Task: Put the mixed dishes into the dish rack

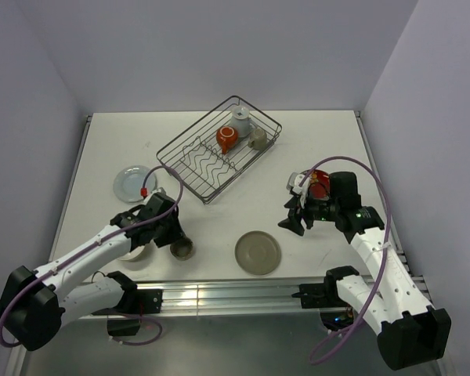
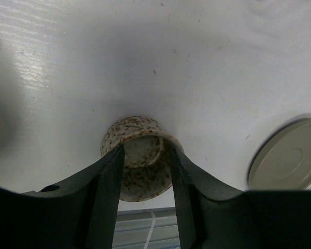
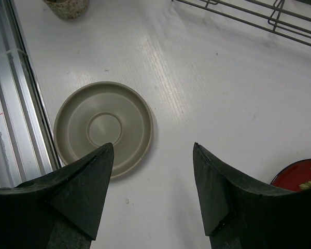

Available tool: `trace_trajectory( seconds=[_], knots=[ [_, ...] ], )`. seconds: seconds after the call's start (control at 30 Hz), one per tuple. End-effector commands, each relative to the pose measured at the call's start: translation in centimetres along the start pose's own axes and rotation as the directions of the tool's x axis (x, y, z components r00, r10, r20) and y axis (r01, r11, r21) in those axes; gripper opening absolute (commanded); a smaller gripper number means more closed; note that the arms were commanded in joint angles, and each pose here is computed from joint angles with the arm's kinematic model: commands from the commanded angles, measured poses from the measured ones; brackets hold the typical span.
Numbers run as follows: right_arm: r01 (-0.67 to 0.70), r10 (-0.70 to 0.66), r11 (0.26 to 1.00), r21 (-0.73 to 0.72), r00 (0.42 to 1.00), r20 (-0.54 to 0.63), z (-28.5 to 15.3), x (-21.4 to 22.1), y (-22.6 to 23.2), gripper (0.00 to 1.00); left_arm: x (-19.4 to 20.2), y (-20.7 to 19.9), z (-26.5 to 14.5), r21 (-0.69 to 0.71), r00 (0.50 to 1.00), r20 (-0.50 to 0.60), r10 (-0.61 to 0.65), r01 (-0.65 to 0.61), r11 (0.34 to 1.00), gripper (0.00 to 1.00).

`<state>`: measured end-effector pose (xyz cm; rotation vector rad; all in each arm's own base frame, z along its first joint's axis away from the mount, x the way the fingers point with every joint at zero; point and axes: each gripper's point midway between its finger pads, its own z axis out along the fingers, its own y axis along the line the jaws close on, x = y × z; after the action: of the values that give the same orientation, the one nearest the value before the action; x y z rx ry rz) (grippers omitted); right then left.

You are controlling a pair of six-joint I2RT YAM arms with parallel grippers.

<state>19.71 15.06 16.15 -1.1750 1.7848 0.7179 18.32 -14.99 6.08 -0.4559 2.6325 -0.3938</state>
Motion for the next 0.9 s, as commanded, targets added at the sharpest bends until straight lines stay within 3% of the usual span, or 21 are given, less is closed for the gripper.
trace_trajectory(
  seconds=[0.0,0.17,0.47,0.7,0.87],
  knots=[
    [0.029,-0.029,1.000,-0.001,1.000,0.007,0.0,0.0,0.1,0.70,-0.3,-0.2,-0.6,-0.010,1.000,0.020,-0.019,0.019,1.000,0.47],
    [0.026,-0.026,1.000,-0.001,0.999,0.020,0.2,-0.3,-0.1,0.70,0.5,1.1,-0.5,-0.091,1.000,0.004,-0.023,0.024,0.996,0.49],
    [0.026,-0.026,1.000,-0.003,1.000,0.007,0.3,0.3,0.0,0.70,-2.0,-1.6,-2.9,-0.007,0.994,0.107,0.023,-0.022,1.000,0.54],
    [0.026,-0.026,1.000,-0.003,1.000,0.007,0.3,0.4,0.1,0.70,-0.5,1.7,-3.1,-0.148,0.997,0.070,-0.032,0.042,0.988,0.54],
    [0.020,-0.020,1.000,-0.006,1.000,0.006,0.4,0.7,0.1,0.70,0.6,2.8,-2.5,-0.174,0.997,0.050,-0.064,0.072,0.982,0.57]
  ],
)
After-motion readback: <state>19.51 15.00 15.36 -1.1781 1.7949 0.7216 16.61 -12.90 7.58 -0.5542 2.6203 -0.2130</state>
